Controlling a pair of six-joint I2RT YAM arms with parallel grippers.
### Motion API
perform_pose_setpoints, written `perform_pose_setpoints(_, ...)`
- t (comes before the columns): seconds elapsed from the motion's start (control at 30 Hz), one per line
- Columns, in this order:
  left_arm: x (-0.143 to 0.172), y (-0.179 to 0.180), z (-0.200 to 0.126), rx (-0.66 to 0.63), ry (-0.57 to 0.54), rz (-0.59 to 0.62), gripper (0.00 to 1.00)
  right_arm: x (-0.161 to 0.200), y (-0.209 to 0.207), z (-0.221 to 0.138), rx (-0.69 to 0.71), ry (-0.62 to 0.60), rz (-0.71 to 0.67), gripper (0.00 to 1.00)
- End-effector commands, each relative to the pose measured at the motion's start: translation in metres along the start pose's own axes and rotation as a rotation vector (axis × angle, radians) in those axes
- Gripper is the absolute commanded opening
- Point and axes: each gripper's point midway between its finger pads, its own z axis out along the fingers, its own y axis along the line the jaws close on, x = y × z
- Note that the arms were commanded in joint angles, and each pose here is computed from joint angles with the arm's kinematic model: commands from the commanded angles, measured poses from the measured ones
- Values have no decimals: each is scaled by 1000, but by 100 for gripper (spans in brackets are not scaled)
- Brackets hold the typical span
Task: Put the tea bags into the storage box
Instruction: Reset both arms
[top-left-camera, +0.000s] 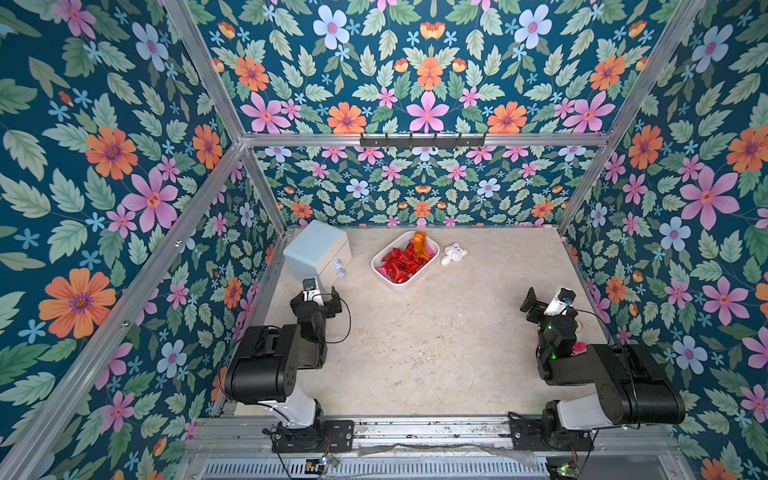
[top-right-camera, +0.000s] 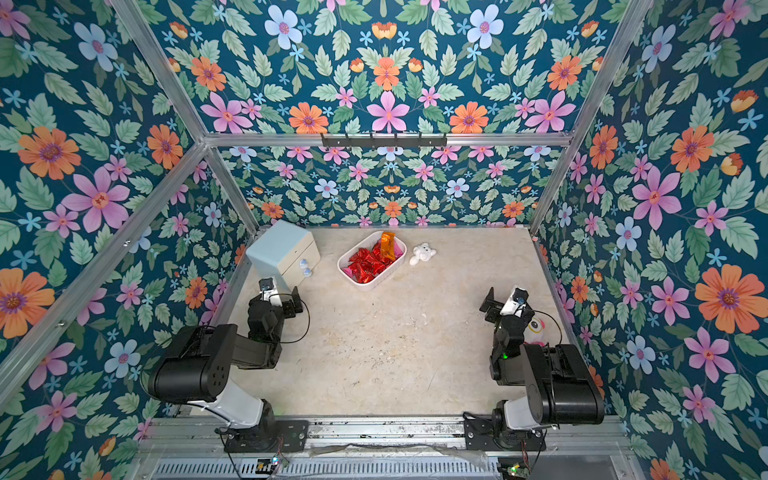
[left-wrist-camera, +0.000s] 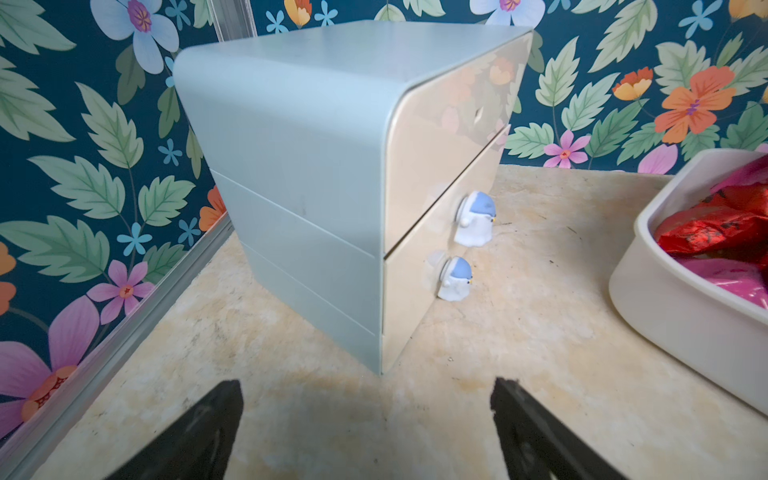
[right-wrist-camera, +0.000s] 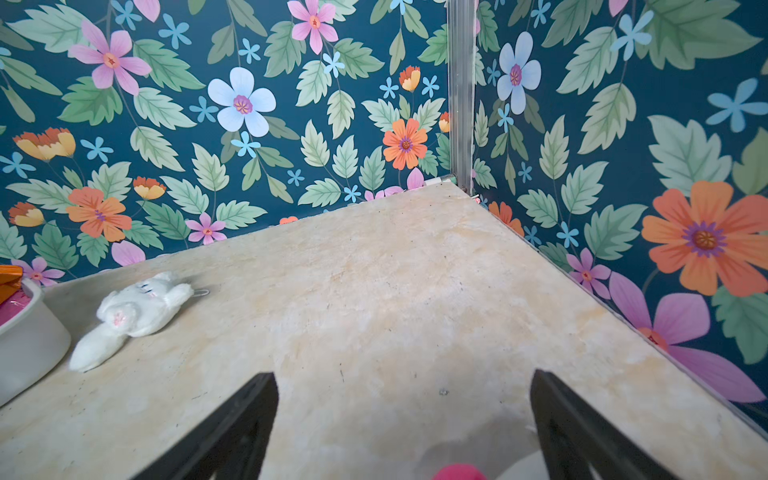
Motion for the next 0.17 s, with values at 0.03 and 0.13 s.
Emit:
perform_pose_setpoints(0.03, -7, -1, 1, 4, -27, 4, 99, -8, 4, 0, -18, -31, 18, 100)
perform_pose_setpoints(0.13, -8, -1, 0, 4, -28, 4, 99, -7, 5, 1, -26, -23, 17, 100)
